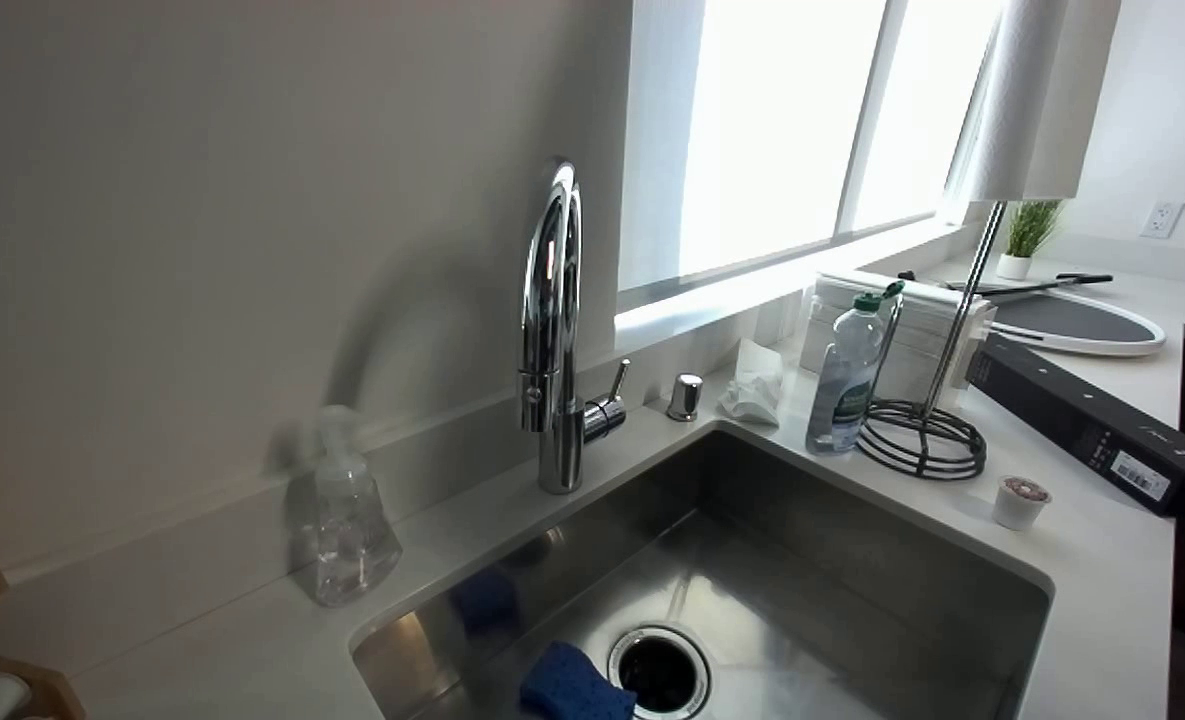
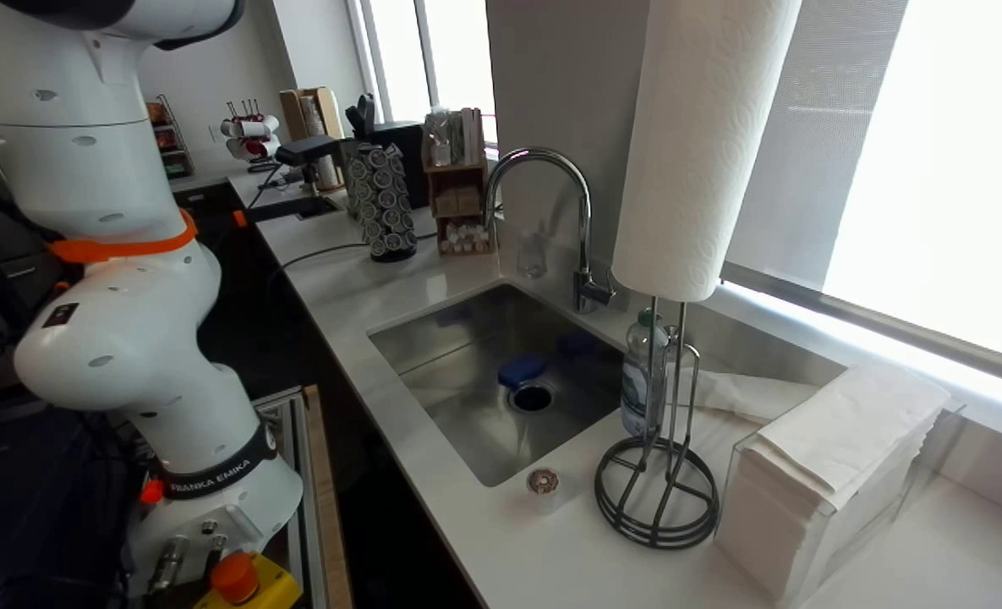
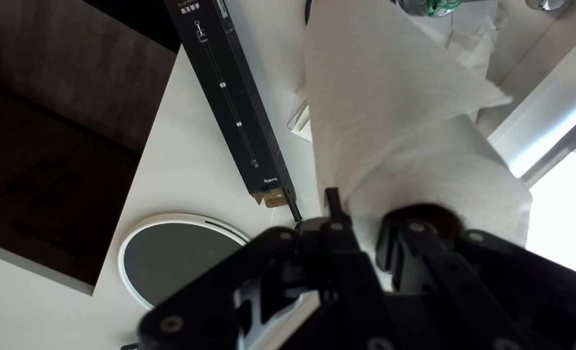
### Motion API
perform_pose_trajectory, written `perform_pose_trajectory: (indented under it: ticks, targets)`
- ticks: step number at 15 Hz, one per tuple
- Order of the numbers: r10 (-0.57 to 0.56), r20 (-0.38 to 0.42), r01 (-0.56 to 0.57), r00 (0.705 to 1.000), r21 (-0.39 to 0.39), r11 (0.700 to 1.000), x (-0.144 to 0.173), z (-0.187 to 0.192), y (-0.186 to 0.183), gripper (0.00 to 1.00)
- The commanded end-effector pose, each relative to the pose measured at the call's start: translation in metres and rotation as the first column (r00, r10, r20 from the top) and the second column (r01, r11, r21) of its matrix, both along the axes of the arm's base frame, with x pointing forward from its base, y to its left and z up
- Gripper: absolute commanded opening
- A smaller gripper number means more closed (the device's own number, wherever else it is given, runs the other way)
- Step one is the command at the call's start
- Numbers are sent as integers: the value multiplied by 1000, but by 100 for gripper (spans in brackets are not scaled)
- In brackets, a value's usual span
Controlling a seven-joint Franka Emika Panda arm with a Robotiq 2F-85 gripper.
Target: Pick up the paper towel roll and place it on the paper towel holder
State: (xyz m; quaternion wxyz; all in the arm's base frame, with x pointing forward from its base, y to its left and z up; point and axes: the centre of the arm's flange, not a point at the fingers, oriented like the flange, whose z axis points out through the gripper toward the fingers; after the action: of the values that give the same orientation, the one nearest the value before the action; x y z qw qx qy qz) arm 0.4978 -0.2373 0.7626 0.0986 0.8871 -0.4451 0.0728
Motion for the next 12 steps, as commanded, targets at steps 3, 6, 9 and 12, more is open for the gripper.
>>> perform_pose_trajectory:
  ticks: [3, 6, 9, 12]
  targets:
    - [18, -29, -18, 999, -23, 1000, -16, -13, 7, 4]
    - [37, -4, -37, 999, -48, 998, -20, -20, 13, 4]
    - [56, 14, -55, 998, -36, 998, -25, -30, 19, 4]
    - [76, 48, -75, 996, -27, 997, -32, -39, 23, 4]
